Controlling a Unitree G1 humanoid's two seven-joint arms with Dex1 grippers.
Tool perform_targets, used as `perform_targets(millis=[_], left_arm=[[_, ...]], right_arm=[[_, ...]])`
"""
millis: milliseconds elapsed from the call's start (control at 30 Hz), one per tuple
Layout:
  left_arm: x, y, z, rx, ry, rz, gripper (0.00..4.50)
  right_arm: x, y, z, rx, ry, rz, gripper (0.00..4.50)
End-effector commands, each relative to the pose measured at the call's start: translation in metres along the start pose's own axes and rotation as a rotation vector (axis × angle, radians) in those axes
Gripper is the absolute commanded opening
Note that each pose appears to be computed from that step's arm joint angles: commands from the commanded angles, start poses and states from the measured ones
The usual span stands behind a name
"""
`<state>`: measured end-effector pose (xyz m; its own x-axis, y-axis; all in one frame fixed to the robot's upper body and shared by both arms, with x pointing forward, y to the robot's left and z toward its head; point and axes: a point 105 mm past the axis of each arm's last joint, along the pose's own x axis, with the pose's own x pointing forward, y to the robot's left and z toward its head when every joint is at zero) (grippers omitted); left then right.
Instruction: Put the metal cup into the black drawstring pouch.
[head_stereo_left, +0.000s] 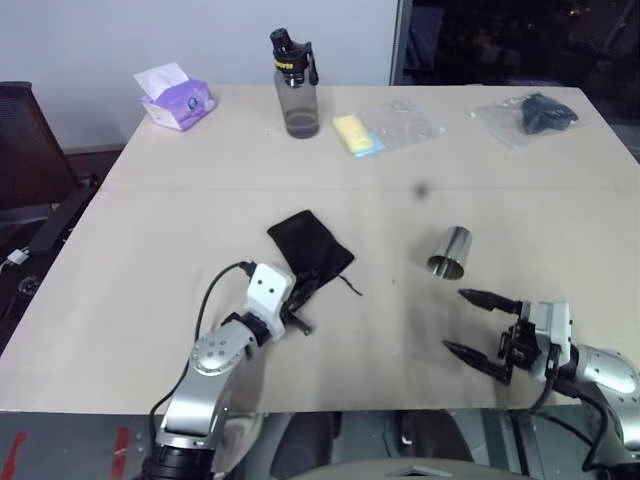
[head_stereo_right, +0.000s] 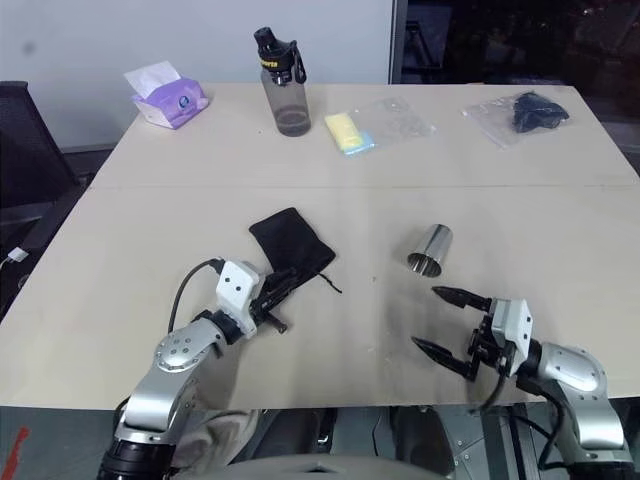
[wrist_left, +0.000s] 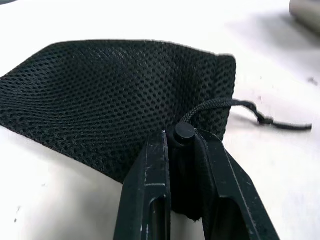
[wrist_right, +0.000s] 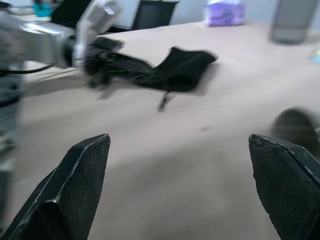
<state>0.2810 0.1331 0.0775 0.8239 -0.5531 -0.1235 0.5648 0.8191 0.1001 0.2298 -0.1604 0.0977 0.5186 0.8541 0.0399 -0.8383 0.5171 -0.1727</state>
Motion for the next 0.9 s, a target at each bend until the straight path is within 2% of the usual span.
perform_targets(millis=[33,167,367,400,433,500,633,700,733,900], left_arm=[[0.002,-0.005,0.027,-0.082,-0.103,-0.04,0.13],[0.004,-0.003,0.047,-0.213,-0.161,-0.053,0.13],[0.001,-0.003,0.058,-0.4,-0.18,-0.097,0.13],[0.0,-0.004,0.06,-0.422,-0.181,-0.114,0.13],[-0.001,-0.005,0.061,-0.43,-0.176,-0.13,0.13],[-0.002,-0.007,0.062,-0.443,-0.165,-0.153,0.13],[-0.003,-0.009,0.063,-0.468,-0.153,-0.186,0.13],[-0.003,-0.009,0.064,-0.474,-0.154,-0.187,0.13],[-0.002,-0.009,0.065,-0.475,-0.155,-0.186,0.13],[0.001,-0.01,0.069,-0.489,-0.169,-0.188,0.13]], right_arm=[[0.004,-0.018,0.004,-0.019,-0.009,-0.165,4.5],[0.002,-0.03,-0.011,-0.05,0.07,-0.312,4.5],[0.005,-0.045,-0.025,-0.008,0.097,-0.491,4.5],[0.005,-0.047,-0.028,-0.003,0.103,-0.515,4.1],[0.004,-0.049,-0.031,0.003,0.106,-0.541,3.98],[0.005,-0.052,-0.031,0.016,0.091,-0.578,3.36],[0.009,-0.055,-0.026,0.036,0.045,-0.613,1.39],[0.01,-0.056,-0.025,0.042,0.034,-0.625,0.26],[0.01,-0.056,-0.025,0.042,0.032,-0.627,0.04],[0.015,-0.057,-0.015,0.02,-0.016,-0.6,0.04]])
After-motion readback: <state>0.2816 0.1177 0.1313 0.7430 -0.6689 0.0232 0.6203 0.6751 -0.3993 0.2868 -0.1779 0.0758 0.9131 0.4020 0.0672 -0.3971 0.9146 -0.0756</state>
